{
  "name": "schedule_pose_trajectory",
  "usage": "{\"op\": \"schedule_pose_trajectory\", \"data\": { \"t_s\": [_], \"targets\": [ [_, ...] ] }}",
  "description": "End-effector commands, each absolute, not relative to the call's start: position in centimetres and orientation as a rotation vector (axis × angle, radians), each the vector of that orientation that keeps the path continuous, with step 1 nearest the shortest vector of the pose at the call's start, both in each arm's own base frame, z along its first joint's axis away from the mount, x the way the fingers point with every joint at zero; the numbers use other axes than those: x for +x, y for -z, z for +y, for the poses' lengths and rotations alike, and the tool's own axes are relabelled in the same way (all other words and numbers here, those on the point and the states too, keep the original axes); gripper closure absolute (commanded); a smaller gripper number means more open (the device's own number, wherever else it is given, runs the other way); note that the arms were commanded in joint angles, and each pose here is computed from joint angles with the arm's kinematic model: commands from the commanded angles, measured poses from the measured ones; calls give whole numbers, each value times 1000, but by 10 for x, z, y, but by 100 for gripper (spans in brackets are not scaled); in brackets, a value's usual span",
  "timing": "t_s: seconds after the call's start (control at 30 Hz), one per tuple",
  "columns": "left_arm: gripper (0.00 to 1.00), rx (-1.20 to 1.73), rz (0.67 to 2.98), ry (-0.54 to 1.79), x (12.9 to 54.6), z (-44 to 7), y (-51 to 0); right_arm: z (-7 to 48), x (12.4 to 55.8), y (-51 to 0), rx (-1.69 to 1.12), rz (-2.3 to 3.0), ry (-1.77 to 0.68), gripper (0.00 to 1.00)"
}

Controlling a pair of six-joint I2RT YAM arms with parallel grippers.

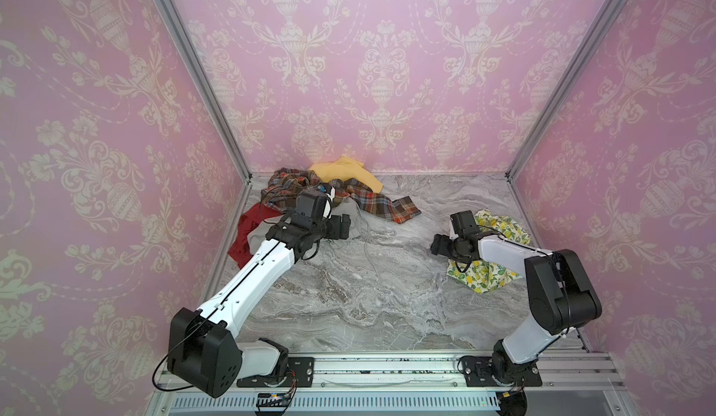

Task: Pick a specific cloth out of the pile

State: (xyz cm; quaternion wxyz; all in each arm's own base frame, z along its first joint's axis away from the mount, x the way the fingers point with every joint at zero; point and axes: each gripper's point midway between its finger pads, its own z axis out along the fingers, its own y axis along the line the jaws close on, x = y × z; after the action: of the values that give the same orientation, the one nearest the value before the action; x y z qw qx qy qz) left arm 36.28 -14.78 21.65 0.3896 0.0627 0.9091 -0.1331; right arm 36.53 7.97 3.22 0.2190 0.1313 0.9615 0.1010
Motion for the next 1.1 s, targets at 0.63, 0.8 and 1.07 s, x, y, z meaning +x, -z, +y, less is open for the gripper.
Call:
{"op": "schedule_pose_trajectory", "data": {
  "t_s": [0.63,0.8,1.07],
  "targets": [
    [1,-55,2245,145,372,-73,-213,31,326,-119,315,2313,-181,5],
    [1,-189,2146,37,377,-24,-205,15,326,-151,221,2095,-63,4],
    [1,-177,2000,-183,375,17,-150,-1,328,-155,112,1841,94,4]
  ]
}}
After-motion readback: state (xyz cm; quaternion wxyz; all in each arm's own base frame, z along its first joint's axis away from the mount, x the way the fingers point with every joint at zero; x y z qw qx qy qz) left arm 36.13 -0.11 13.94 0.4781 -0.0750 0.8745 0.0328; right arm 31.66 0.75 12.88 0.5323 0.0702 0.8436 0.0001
